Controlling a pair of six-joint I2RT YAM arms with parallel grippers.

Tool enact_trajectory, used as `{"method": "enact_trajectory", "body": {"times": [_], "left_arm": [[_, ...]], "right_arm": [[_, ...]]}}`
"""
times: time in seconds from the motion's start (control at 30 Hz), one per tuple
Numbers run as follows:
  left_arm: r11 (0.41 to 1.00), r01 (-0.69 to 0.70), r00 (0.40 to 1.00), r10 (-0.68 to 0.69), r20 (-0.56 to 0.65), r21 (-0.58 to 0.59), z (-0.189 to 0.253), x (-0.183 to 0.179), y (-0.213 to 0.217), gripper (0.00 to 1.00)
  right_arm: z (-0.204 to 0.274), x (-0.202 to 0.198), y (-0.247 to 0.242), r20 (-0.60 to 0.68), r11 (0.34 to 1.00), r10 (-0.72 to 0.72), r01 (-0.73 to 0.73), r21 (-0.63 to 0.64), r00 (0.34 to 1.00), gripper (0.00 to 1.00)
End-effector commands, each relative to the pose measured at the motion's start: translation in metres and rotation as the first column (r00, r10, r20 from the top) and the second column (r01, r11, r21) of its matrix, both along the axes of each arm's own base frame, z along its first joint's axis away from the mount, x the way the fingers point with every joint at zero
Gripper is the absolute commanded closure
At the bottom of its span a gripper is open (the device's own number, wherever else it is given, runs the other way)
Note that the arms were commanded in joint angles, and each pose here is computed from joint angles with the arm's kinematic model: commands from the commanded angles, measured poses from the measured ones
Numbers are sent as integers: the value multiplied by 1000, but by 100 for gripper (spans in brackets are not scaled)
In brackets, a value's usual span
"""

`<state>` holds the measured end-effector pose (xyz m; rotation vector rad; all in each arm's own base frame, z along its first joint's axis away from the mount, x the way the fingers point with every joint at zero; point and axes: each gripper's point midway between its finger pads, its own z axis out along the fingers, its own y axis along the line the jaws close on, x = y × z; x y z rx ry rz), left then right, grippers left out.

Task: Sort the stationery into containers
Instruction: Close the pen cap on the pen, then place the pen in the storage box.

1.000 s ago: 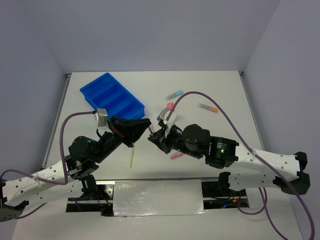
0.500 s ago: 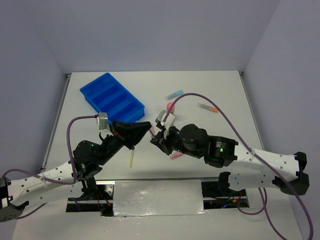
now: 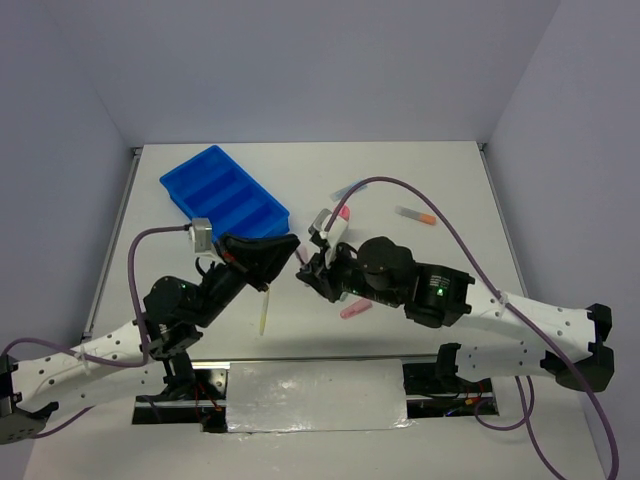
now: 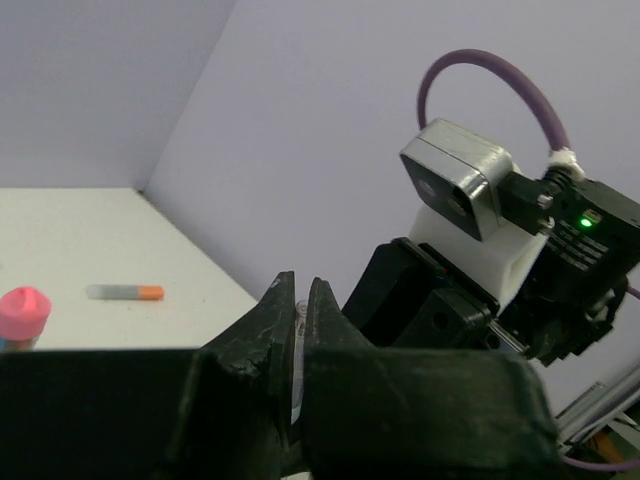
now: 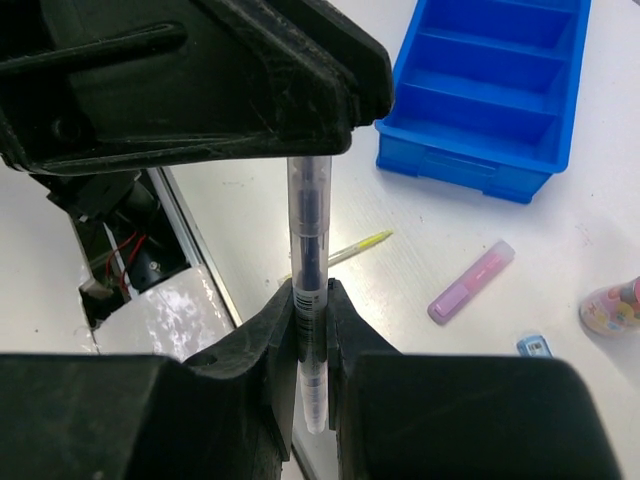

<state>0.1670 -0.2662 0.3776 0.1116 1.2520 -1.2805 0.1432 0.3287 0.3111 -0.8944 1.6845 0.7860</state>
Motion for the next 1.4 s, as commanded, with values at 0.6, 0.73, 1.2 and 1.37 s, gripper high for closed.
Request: {"method": "enact_trajectory", "body": {"times": [0.6,0.73,1.2,1.37], "left_arm": [[903,61,997,-35,-68,426,-46,-7,-19,100],[855,-45,985,124,-119,517,-67,15,-6,100],[168,-426,766,590,256,889,-87,162,75,100],[170,-385,837,479,265,907,-108,226,82,100]], "right_arm": [[85,-12,18,56,878,53,-73,474,997,100],[69,-1,5,40,894,-13,-7,448,999,39],[-28,34,-129,-77,851,-375,376,367,924,0],[-32,24,-135,-97,861,-351,361,357,931,0]]}}
